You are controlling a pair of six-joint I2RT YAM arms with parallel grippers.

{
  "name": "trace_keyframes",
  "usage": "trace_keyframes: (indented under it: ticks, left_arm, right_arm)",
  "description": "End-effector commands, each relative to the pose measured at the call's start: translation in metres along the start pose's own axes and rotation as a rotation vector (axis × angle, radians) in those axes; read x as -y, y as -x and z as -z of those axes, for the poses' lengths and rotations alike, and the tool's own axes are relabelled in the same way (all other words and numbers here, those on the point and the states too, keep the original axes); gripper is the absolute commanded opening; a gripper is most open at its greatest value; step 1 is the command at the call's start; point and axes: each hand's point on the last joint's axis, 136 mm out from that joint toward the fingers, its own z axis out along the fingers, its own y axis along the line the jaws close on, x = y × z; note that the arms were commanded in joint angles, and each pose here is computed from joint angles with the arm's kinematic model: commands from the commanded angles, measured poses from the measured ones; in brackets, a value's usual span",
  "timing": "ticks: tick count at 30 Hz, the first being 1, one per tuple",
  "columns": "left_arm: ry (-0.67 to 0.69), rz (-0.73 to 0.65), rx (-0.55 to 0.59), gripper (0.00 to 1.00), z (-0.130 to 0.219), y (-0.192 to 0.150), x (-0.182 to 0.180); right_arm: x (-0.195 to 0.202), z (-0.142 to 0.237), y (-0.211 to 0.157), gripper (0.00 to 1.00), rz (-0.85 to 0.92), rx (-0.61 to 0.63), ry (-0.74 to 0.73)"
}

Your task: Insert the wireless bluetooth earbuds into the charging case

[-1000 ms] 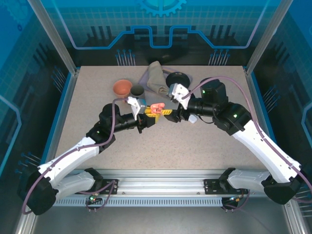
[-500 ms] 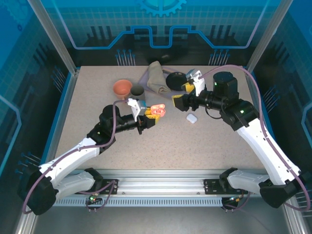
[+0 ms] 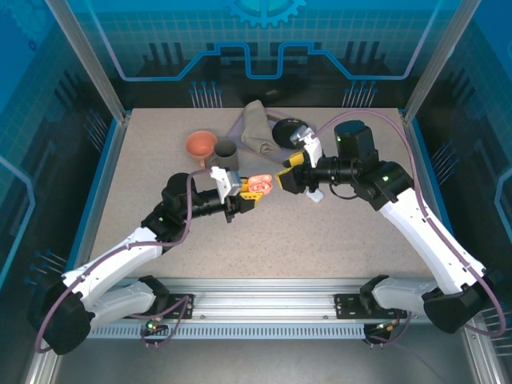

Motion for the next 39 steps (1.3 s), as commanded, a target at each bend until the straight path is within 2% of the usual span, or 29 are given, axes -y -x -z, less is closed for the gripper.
trace_keyframes:
  ticks: [1,4,9,13,16,21,39]
  left_arm:
    - [-0.039,-0.085,0.037,0.00,0.000,0.017,0.009]
    - [-0.044,-0.086,0.033,0.00,-0.001,0.017,0.009]
    - [-0.049,-0.077,0.023,0.00,-0.003,0.015,0.009]
    - [-0.049,-0.072,0.025,0.00,-0.002,0.016,0.010]
    - [-0.047,-0.068,0.025,0.00,-0.001,0.016,0.010]
    - [-0.041,-0.062,0.021,0.00,-0.002,0.016,0.009]
    - [-0.031,-0.057,0.019,0.00,-0.002,0.016,0.007]
  right_arm:
    - [-0.011,0.009,-0.010,0.58,0.066,-0.066,-0.019]
    - [-0.013,0.007,-0.014,0.50,0.087,-0.093,-0.055]
    - [-0.022,0.000,-0.014,0.44,0.136,-0.136,-0.089]
    - [-0.019,-0.006,-0.016,0.48,0.157,-0.192,-0.142]
    - [-0.018,-0.010,-0.012,0.51,0.146,-0.190,-0.151]
    - [-0.021,-0.021,-0.007,0.45,0.091,-0.184,-0.135]
    - [-0.018,-0.027,-0.017,0.49,0.062,-0.232,-0.155]
